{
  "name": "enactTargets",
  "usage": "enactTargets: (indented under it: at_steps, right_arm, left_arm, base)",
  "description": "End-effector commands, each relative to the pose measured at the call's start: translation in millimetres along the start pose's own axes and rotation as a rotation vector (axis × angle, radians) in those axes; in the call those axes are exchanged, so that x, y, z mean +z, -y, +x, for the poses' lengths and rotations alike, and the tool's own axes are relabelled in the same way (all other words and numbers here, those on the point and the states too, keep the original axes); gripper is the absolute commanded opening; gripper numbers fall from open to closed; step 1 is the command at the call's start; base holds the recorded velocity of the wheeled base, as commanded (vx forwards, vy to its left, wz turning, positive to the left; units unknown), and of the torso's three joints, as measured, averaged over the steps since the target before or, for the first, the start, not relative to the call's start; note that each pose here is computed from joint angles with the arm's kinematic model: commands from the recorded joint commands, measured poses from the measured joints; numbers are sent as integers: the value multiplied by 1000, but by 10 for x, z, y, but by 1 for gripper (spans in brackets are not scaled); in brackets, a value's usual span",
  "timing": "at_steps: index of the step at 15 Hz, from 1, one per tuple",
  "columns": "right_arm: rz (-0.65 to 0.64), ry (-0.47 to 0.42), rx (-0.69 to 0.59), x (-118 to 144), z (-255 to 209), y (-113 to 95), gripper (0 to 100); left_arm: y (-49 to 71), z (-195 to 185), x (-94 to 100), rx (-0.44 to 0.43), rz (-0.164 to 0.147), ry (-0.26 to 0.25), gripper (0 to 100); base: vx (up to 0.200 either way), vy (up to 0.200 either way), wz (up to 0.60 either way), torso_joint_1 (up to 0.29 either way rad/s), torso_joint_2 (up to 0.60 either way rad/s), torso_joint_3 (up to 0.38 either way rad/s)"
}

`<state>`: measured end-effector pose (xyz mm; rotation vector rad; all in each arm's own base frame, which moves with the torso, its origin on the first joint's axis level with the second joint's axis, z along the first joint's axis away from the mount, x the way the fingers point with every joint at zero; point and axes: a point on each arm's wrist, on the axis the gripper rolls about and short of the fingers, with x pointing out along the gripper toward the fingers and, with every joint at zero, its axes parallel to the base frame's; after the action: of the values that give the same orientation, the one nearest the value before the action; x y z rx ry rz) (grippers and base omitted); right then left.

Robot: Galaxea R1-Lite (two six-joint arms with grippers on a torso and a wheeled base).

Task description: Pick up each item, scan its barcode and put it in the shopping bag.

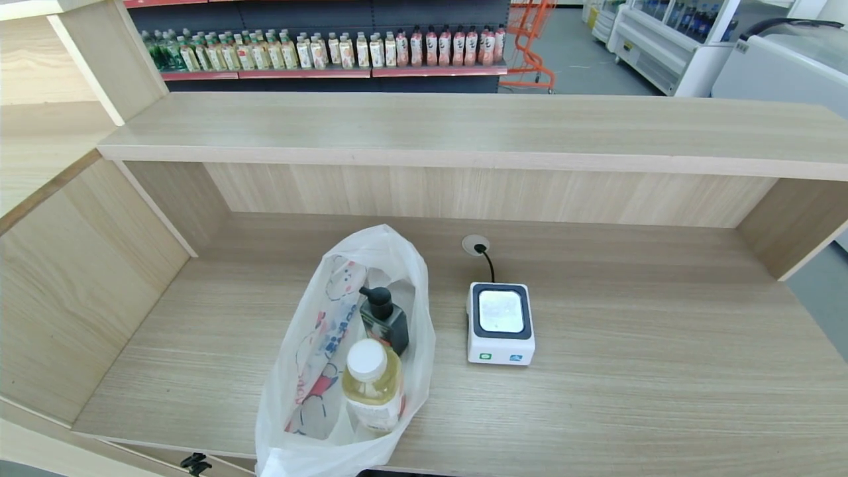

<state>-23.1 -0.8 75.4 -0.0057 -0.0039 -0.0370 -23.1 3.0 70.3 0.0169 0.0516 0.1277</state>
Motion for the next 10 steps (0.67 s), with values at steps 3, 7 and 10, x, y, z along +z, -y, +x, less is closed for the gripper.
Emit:
enactTargets:
  at_steps: [3,7,10]
  right_arm:
    - [0,-3,-1,2,3,0,0]
    - [0,-3,0,2,3,0,0]
    - [0,-3,0,2,3,0,0]
  left_arm:
    - [0,0,0,1,0,0,100]
    - [0,0,0,1,0,0,100]
    - [0,0,0,1,0,0,100]
  base:
    - [133,0,0,-2,0,0]
    - [0,0,0,0,0,0]
    - [0,0,0,0,0,0]
